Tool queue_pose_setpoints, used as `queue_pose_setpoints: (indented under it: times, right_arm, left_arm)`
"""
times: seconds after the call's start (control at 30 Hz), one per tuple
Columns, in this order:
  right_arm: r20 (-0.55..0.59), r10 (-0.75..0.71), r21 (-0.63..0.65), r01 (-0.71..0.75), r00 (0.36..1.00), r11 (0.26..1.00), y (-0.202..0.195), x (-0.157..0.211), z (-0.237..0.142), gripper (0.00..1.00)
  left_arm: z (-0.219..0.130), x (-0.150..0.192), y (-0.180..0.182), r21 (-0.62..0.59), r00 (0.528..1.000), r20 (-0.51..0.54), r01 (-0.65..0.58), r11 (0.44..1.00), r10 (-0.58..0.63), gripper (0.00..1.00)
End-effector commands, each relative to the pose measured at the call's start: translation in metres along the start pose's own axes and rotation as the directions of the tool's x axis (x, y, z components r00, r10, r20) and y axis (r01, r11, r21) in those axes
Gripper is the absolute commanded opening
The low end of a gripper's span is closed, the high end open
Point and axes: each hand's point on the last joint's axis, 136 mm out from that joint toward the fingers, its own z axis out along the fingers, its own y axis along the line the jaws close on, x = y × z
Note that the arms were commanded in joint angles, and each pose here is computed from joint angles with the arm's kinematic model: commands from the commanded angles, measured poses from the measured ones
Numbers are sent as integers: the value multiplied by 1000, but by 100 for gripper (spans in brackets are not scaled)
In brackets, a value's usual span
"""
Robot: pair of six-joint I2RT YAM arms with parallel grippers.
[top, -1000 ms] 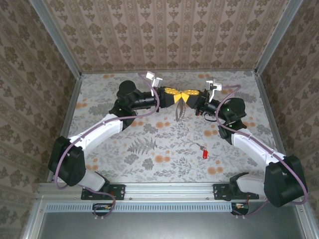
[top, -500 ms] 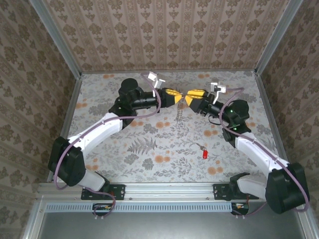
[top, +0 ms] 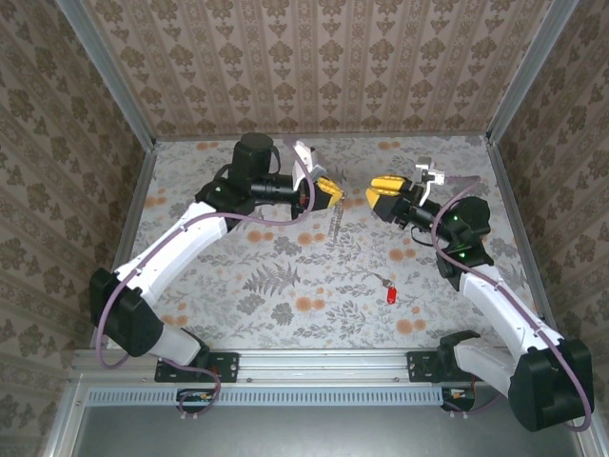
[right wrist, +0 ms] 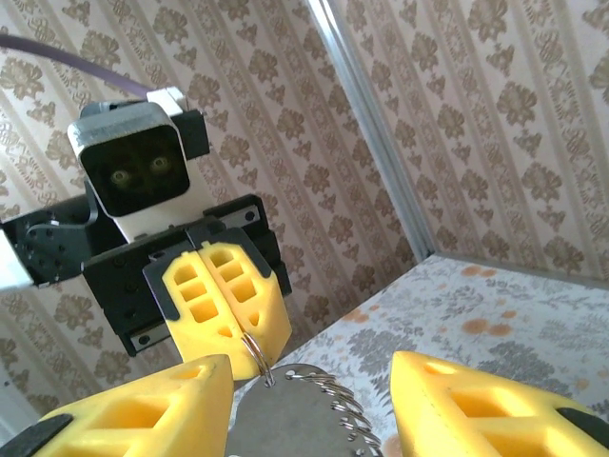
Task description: Put the keys on the keyring
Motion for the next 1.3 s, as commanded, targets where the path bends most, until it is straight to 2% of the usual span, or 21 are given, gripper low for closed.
queue_pose_setpoints:
  times: [0.0,0.3,0.5,0.8,1.03,1.23,1.27]
  right_arm:
    - [-43,-10,-72,7,999,997,9,9,3,49]
    - [-129,-13,-178,-11,992,984,26,23,21,49]
    - [-148,-10,-192,-19,989,981,28,29,25,48]
    - [-172,-5,-205,-31,985,978,30,37,28,41]
    - [-172,-9,-212,-28,985,977,30,36,31,24]
    - [-164,-16,-222,-21,986,975,33,33,33,1]
    - [-164,-16,-224,-21,986,974,33,33,33,0]
  left_arm:
    - [1,3,-13,67,999,-31,-28,997,30,0]
    - [0,0,-21,104,1000,-24,-14,995,17,0]
    - [1,0,-24,110,1000,-26,-13,994,16,0]
    - [2,-1,-24,116,1000,-21,-14,993,17,0]
    - [5,-1,-25,127,1000,-22,-12,992,15,0]
    - [6,-1,-27,139,1000,-24,-6,990,10,0]
    - [6,-1,-26,138,1000,-25,-4,990,7,0]
